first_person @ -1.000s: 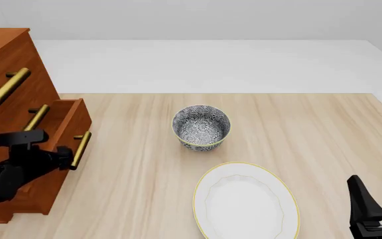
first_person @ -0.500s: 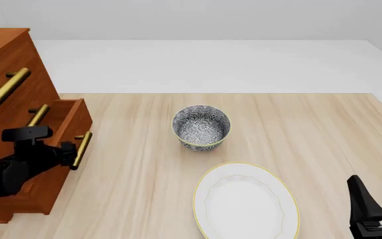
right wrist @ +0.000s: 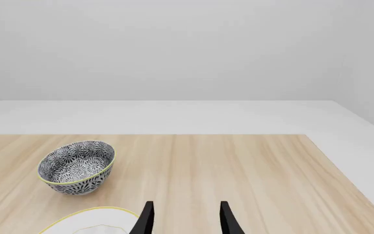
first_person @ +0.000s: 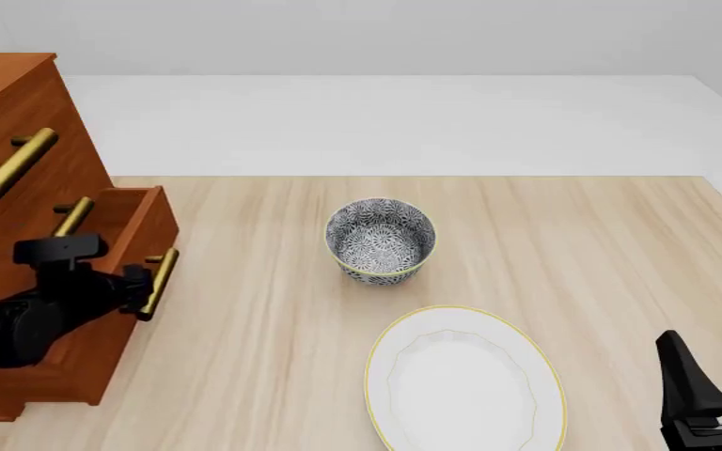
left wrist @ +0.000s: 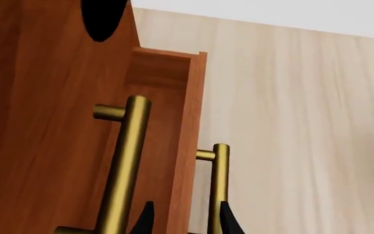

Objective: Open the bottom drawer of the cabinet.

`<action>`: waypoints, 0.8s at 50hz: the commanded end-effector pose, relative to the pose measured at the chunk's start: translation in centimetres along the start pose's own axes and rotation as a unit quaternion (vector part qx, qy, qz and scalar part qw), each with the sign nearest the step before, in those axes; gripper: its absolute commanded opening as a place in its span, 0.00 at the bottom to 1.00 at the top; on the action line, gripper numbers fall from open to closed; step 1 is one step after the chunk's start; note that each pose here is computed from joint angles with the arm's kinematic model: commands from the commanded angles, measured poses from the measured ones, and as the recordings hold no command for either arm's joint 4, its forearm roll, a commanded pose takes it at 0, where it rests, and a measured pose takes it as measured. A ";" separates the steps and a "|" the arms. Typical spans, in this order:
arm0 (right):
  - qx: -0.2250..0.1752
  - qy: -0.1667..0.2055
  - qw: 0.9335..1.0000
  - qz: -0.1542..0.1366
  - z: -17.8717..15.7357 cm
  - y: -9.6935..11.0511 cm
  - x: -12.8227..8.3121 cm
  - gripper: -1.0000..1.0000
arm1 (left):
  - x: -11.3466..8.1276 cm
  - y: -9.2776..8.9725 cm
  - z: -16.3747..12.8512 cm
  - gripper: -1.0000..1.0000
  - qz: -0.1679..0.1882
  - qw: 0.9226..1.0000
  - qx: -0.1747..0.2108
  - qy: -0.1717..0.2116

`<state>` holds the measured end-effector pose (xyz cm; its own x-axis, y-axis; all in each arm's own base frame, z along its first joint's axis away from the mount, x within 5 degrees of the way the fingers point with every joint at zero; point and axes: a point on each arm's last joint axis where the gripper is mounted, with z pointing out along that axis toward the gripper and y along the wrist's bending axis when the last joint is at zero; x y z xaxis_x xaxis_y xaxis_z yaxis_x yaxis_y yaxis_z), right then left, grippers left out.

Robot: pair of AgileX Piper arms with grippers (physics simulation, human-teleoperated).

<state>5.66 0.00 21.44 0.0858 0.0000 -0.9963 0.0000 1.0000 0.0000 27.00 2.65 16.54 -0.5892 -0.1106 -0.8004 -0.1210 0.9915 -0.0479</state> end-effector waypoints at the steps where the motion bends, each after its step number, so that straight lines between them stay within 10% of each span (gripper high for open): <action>1: 0.000 0.000 1.000 0.000 0.0 0.0 0.0 1.00 | 4.9 -1.5 4.6 1.00 -0.011 0.993 0.008 0.120; 40: 0.000 0.000 1.000 0.000 0.0 0.0 0.0 1.00 | 5.3 -1.9 7.7 1.00 0.030 0.984 0.013 0.175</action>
<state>5.66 0.00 21.44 0.0858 0.0000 -0.9963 0.0000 1.0000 0.0000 27.92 1.68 17.16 -0.5808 -0.2322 -0.7802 -0.1957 0.9702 -0.1430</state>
